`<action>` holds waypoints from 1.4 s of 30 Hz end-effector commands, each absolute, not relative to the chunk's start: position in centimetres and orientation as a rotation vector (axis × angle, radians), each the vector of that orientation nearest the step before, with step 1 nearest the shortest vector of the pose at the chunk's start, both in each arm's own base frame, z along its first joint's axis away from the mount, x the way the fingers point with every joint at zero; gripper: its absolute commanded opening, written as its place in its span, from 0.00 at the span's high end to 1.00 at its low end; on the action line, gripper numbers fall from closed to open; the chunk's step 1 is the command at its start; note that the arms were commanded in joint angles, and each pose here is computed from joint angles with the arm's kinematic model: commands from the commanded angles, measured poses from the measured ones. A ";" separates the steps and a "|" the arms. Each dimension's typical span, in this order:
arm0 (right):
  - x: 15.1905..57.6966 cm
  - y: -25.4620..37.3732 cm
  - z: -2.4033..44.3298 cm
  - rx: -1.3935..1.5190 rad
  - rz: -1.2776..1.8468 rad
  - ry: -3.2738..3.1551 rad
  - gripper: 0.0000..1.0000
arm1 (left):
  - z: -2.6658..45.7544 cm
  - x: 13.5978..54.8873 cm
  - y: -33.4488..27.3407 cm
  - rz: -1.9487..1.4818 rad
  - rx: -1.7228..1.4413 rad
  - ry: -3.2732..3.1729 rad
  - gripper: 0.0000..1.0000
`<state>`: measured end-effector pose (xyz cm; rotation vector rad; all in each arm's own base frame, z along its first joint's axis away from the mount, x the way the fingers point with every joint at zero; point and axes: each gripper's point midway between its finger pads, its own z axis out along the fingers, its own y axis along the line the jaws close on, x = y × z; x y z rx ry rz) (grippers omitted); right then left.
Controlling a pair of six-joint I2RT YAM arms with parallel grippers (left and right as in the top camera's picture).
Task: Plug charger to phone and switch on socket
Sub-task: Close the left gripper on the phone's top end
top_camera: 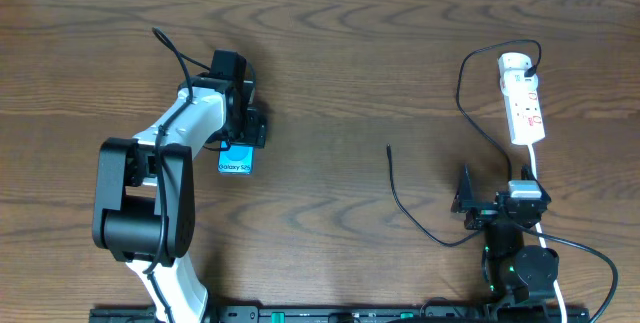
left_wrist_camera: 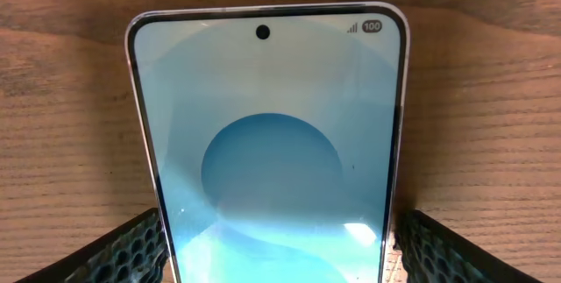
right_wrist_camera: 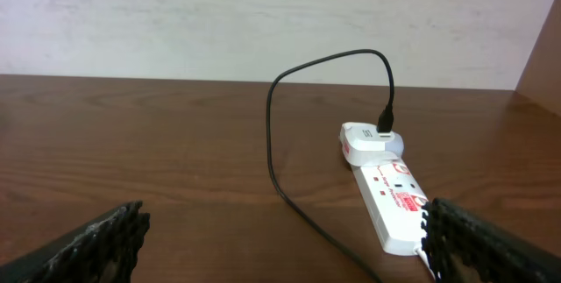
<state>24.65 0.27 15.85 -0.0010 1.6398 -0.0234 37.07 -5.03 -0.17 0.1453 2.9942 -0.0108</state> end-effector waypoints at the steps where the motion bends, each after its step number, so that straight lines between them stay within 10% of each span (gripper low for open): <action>1: 24.6 0.2 15.7 0.016 -0.020 1.643 0.01 | -1.2 36.2 -4.6 0.015 0.153 3.028 0.16; 42: 24.6 0.2 15.7 0.016 -0.020 1.643 0.01 | -1.2 36.2 -4.6 0.015 0.153 3.027 0.30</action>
